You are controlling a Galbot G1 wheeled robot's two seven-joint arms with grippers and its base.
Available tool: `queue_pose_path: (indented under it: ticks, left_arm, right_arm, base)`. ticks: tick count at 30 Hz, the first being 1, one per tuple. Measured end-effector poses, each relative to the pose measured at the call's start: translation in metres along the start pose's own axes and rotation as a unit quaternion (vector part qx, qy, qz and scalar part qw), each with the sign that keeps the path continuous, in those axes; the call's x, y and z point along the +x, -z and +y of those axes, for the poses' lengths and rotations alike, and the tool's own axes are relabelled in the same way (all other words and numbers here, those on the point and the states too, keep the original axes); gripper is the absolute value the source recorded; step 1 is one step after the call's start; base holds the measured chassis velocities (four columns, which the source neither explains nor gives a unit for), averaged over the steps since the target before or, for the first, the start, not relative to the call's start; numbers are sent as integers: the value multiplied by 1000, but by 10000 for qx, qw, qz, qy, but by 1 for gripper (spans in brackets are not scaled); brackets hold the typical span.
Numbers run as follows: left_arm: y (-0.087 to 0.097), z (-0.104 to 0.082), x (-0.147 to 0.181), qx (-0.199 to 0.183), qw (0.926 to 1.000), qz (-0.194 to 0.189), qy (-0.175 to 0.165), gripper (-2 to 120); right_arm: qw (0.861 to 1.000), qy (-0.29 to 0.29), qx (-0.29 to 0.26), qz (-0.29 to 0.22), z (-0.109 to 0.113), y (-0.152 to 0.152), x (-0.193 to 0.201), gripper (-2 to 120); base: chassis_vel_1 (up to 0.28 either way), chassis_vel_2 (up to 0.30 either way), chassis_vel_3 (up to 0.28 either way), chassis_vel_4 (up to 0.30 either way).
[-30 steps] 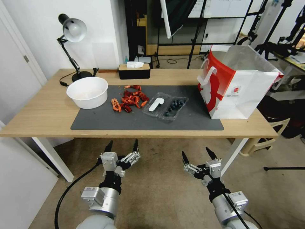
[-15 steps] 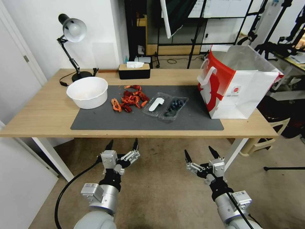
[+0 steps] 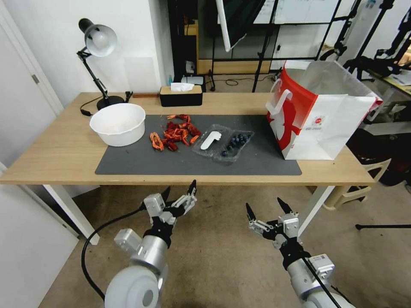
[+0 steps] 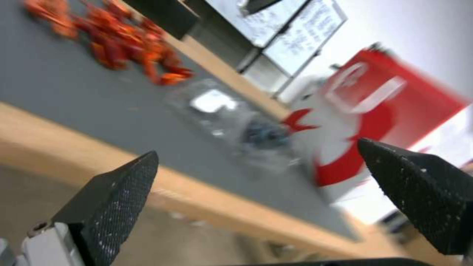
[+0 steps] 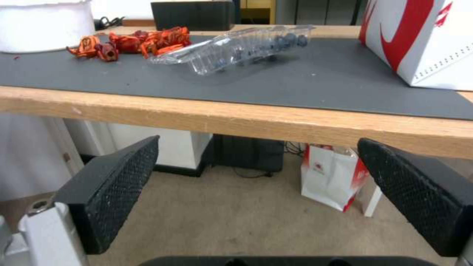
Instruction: Close the takeout container lid, then place the container into the takeout bag.
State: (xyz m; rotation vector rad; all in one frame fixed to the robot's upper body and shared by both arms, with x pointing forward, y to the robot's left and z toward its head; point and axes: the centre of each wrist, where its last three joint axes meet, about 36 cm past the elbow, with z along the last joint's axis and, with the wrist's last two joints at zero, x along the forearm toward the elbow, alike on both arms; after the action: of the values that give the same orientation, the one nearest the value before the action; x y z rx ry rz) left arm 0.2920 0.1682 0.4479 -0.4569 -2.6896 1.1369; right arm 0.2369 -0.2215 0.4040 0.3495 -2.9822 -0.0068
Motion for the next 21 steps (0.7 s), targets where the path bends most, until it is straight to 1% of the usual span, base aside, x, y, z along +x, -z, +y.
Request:
queue_pose_path:
  ticks: [1, 2, 4, 5, 6, 8, 9, 12, 15, 16, 17, 18, 19, 20, 21]
  left_arm:
    - [5, -1, -4, 225, 9997, 48, -117, 100]
    - [5, -1, -4, 225, 9997, 48, -117, 100]
    - [22, -2, -17, 762, 9962, 149, -396, 100]
    - [29, -2, -22, 979, 9938, 231, -473, 100]
    - [29, -2, -22, 979, 9938, 231, -473, 100]
    - [39, 1, -36, 1308, 9891, 405, -540, 100]
    - [39, 1, -36, 1308, 9891, 405, -540, 100]
    - [50, 5, -58, 1533, 9848, 635, -504, 100]
    - [56, 6, -71, 1595, 9831, 765, -467, 100]
    - [59, 4, -82, 1607, 9824, 847, -444, 100]
    - [59, 4, -82, 1607, 9824, 847, -444, 100]
    - [62, 2, -93, 1600, 9820, 915, -413, 100]
    - [66, -2, -104, 1582, 9815, 1015, -362, 100]
    - [66, -2, -104, 1582, 9815, 1015, -362, 100]
    - [69, -7, -114, 1577, 9807, 1118, -299, 100]
  right_arm:
    - [10000, 9, -4, 8, 0, 0, -1, 100]
    - [10000, 9, -4, 8, 0, 0, -1, 100]
    - [10000, 12, -8, 27, 0, -1, -1, 100]
    - [10000, 11, -7, 37, 1, -1, -1, 100]
    - [10000, 11, -7, 37, 1, -1, -1, 100]
    - [10000, 4, -2, 60, 1, -2, 0, 100]
    - [10000, 4, -2, 60, 1, -2, 0, 100]
    - [10000, -12, 7, 90, 1, -2, -1, 100]
    - [9999, -23, 14, 105, 1, -2, 0, 100]
    - [9999, -35, 22, 116, 1, -3, 0, 100]
    - [9999, -35, 22, 116, 1, -3, 0, 100]
    - [9999, -48, 29, 126, 1, -3, 0, 100]
    - [9999, -65, 38, 138, 1, -3, 1, 100]
    - [9999, -65, 38, 138, 1, -3, 1, 100]
    - [9999, -75, 41, 146, 1, -3, 1, 100]
  base:
    - [0, 0, 0, 0]
    - [0, 0, 0, 0]
    - [0, 0, 0, 0]
    - [0, 0, 0, 0]
    - [0, 0, 0, 0]
    - [0, 0, 0, 0]
    - [0, 0, 0, 0]
    - [0, 0, 0, 0]
    - [0, 0, 0, 0]
    - [0, 0, 0, 0]
    - [0, 0, 0, 0]
    - [0, 0, 0, 0]
    - [0, 0, 0, 0]
    - [0, 0, 0, 0]
    - [0, 0, 0, 0]
